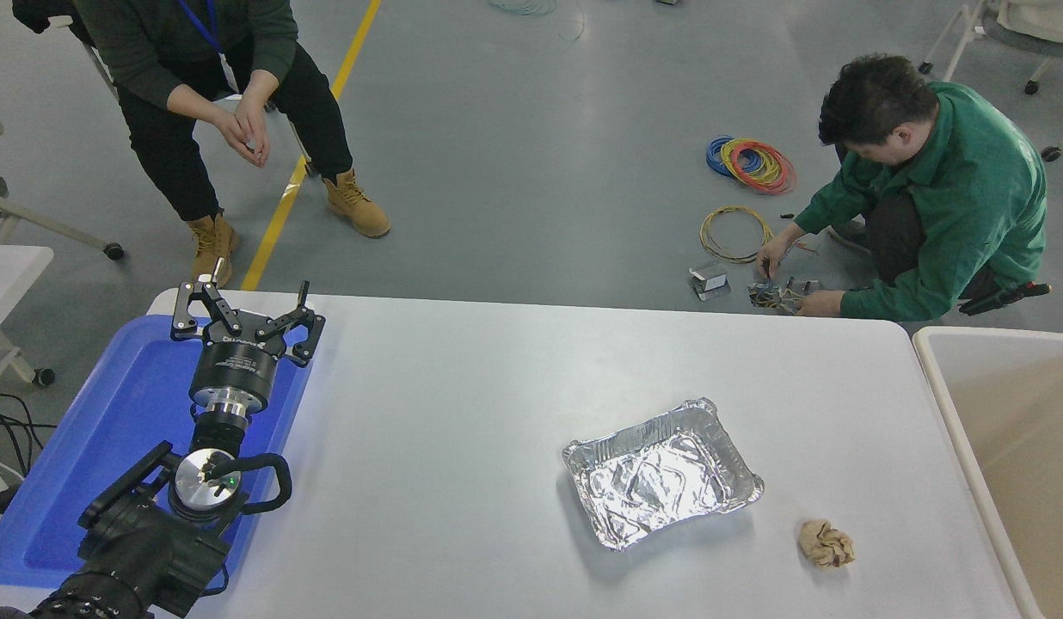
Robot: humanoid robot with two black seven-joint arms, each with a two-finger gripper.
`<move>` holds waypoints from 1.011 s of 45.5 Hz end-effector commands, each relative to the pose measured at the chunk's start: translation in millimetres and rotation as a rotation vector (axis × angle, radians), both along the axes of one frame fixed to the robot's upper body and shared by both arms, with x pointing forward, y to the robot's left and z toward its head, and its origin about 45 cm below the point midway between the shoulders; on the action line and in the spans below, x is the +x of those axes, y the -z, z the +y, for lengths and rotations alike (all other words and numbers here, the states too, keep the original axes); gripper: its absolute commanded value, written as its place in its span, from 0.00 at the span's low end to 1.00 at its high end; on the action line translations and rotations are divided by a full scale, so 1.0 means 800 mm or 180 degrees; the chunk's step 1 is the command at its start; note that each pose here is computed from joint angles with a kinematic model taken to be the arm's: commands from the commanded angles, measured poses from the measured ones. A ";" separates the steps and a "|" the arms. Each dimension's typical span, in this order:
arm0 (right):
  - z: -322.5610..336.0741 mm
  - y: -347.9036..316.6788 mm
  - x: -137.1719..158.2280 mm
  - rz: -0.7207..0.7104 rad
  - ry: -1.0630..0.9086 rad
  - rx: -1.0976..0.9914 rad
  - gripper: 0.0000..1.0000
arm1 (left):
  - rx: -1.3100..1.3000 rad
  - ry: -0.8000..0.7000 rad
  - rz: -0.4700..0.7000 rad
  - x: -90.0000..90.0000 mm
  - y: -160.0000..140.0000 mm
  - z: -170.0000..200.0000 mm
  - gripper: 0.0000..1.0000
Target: Pick up paper cup place in dustbin
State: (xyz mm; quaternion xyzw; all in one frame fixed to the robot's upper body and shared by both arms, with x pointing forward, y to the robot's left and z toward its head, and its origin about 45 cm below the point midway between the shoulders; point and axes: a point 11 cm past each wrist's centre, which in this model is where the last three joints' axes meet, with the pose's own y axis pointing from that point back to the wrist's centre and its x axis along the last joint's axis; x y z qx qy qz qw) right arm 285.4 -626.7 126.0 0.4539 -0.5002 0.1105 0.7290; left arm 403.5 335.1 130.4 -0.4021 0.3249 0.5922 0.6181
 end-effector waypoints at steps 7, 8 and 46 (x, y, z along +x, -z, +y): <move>0.046 -0.167 0.137 -0.0336 -0.0539 -0.0011 1.00 | -0.0003 0.0001 0.0000 0.000 0.000 0.000 1.00; 0.051 -0.174 0.142 -0.0300 -0.0581 -0.0009 1.00 | 0.0002 -0.0001 0.0000 0.000 0.000 0.000 1.00; 0.342 -0.317 0.181 0.1412 -0.1765 0.0988 1.00 | 0.0002 -0.0001 0.0000 0.000 0.000 0.000 1.00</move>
